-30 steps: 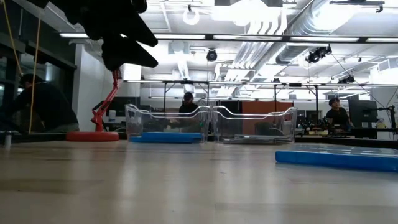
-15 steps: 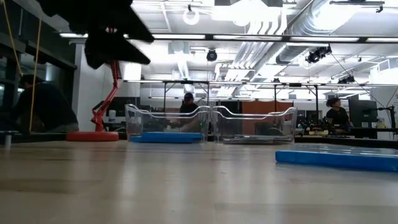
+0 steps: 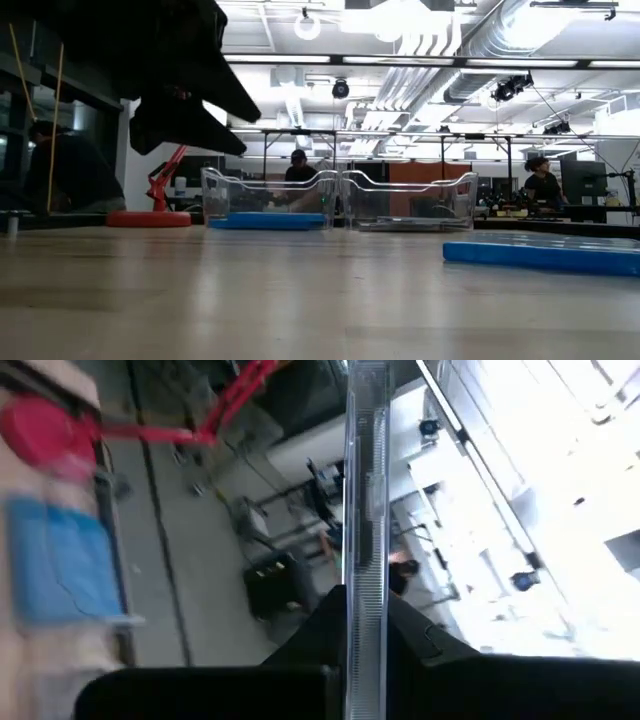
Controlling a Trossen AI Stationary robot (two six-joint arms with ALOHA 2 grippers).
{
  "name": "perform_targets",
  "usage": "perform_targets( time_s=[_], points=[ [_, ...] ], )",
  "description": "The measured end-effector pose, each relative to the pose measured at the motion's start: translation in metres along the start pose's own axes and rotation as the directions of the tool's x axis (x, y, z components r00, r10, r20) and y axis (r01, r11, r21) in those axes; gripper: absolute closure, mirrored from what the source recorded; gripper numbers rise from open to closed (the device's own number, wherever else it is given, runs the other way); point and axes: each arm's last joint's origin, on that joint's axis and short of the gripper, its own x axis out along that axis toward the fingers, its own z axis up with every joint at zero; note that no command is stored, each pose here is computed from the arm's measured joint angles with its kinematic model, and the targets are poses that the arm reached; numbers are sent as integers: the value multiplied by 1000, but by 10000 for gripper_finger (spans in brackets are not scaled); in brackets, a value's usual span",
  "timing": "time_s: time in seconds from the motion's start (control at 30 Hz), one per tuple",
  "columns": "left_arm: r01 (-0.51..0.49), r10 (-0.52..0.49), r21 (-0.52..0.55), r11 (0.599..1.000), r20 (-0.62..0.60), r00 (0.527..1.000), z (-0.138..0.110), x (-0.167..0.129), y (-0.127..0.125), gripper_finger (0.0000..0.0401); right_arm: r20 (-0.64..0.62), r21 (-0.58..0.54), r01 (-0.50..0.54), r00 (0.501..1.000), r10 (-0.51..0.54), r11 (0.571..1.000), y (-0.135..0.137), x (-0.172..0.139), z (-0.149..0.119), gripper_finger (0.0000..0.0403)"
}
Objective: Pick & place jewel cases by type
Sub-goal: Put the black cd case into the right transparent bin
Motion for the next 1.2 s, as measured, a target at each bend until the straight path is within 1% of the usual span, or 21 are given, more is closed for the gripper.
perform_targets(
  time_s=[0.13, 0.27, 0.4, 0.53, 0.63, 0.77, 0.9, 1.03, 1.13, 1.2],
  points=[
    [-5, 5, -1, 1000, 1, 1000, -2, 3, 0, 187, -42, -133, 18, 999, -24, 991, 16, 12, -2, 389],
    [-7, 7, 2, 1000, 5, 1000, -2, 3, 0, 187, -100, -257, 27, 994, -54, 966, 32, 31, -5, 395],
    [-32, 32, -4, 999, 31, 999, 2, 5, 3, 187, -166, -302, 37, 982, -91, 953, 41, 52, -7, 384],
    [-48, 47, 33, 998, 33, 998, 11, 11, 11, 187, -208, -309, 37, 972, -105, 951, 42, 68, -10, 394],
    [-16, 17, 80, 997, -8, 1000, 23, 16, 18, 187, -233, -289, 37, 966, -108, 957, 40, 78, -13, 394],
    [51, -41, 164, 985, -66, 997, 41, 24, 32, 187, -255, -205, 29, 964, -82, 978, 39, 94, -19, 383],
    [126, -115, 218, 968, -60, 992, 64, 31, 46, 187, -278, -118, 10, 960, -42, 993, 38, 110, -27, 394],
    [255, -250, 277, 926, -52, 967, 87, 36, 58, 187, -318, -67, 0, 948, -21, 998, 36, 126, -38, 390],
    [316, -301, 312, 896, -95, 949, 95, 39, 70, 187, -339, -14, -29, 940, 22, 999, 35, 138, -46, 381],
    [351, -332, 319, 880, -116, 936, 101, 40, 77, 187, -357, 32, -56, 932, 64, 998, 34, 145, -54, 383]
  ],
)
